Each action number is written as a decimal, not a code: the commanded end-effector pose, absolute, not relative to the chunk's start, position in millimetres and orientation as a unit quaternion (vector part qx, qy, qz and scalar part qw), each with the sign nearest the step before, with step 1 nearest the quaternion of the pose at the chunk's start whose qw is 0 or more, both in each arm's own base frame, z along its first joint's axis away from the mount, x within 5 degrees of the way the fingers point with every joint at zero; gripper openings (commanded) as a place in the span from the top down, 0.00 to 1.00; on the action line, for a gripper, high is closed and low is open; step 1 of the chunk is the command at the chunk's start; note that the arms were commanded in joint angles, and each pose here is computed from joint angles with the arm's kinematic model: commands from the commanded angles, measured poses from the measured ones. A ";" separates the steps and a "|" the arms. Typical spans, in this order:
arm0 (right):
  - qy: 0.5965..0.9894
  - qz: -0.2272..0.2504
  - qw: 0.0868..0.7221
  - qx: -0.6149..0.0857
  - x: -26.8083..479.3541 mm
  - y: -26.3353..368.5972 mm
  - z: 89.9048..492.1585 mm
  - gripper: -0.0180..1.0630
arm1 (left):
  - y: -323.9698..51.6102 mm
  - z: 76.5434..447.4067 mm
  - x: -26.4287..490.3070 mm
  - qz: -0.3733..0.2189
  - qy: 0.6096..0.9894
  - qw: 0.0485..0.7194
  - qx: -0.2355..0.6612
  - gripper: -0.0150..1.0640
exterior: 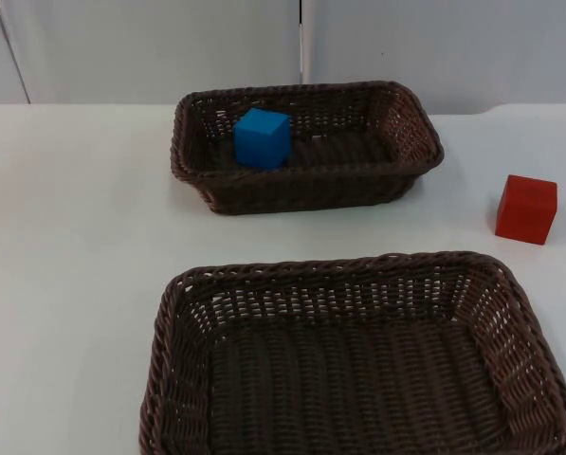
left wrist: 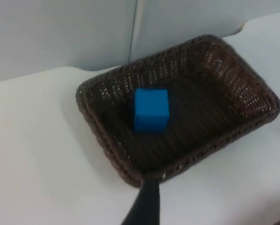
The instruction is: Pick up one cube with the left hand and place it into the upper basket. Pick up one cube with the right hand and place it into the lower basket.
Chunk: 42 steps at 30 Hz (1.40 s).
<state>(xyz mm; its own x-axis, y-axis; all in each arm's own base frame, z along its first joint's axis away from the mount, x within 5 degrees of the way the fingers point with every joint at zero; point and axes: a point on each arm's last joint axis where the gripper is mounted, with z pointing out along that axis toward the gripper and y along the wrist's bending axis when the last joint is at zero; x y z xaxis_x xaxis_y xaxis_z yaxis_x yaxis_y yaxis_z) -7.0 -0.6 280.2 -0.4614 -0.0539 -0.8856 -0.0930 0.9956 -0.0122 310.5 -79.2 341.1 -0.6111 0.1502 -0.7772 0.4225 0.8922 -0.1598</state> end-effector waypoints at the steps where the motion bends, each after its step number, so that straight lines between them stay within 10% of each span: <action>1: 0.852 0.019 0.520 -0.047 -7.5 -0.7 280.3 0.01 | -74.4 340.1 295.8 -0.154 0.879 0.421 0.161 0.26; 42: 0.852 0.019 0.520 -0.047 -7.5 -0.7 280.3 0.01 | -49.4 337.8 134.1 -0.140 0.847 0.472 0.200 0.26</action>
